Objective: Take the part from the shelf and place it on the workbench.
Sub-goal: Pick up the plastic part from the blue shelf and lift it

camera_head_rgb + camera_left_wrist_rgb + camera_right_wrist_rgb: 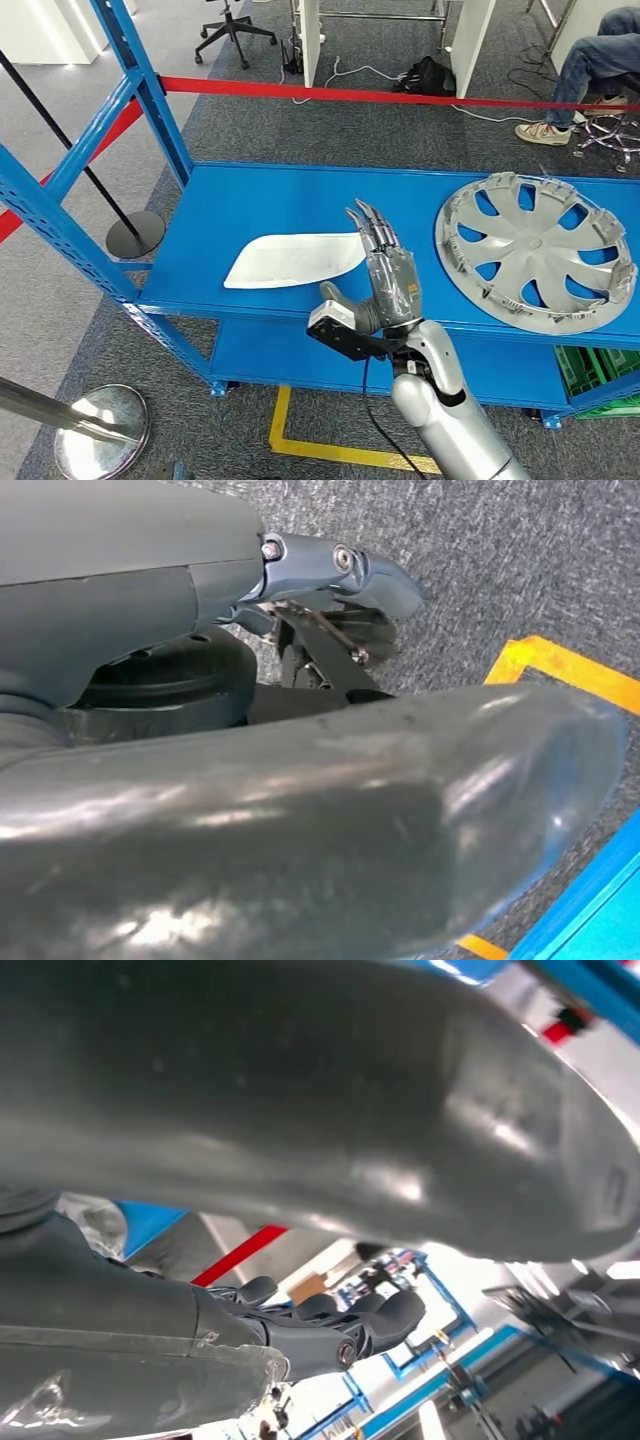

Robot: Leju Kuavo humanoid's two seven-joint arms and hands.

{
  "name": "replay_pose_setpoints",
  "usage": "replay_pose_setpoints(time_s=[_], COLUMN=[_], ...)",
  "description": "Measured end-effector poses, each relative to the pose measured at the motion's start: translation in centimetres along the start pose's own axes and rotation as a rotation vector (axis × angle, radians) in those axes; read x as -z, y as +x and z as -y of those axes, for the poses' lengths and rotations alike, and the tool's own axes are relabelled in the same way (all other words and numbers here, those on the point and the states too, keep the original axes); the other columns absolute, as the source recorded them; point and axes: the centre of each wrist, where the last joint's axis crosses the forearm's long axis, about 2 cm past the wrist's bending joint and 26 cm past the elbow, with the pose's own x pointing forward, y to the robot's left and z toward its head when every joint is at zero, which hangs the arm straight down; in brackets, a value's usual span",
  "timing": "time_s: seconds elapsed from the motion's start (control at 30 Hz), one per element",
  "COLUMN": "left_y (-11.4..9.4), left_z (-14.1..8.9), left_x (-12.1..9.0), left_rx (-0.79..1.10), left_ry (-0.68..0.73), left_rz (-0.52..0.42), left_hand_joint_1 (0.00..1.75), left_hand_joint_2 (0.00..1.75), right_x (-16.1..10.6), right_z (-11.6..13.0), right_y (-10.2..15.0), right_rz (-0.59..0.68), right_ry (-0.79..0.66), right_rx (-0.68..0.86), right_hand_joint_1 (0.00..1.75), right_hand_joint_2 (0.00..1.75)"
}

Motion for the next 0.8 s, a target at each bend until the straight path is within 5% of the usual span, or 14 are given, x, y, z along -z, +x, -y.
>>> replay_pose_setpoints(time_s=[0.4, 0.8], left_y=[0.1, 0.2], left_z=[0.4, 0.4], left_x=[0.0, 0.1], left_rx=[0.015, 0.031], left_ry=[-0.032, -0.048], left_rz=[-0.016, -0.012], left_hand_joint_1=[0.00, 0.00], left_hand_joint_2=[0.00, 0.00], right_x=[4.2, 4.9], right_z=[1.8, 4.6], right_y=[-5.2, -10.9], right_rz=[-0.119, -0.280], right_ry=[0.070, 0.037], right_rx=[-0.214, -0.352], right_hand_joint_1=[0.00, 0.00], right_hand_joint_2=[0.00, 0.00])
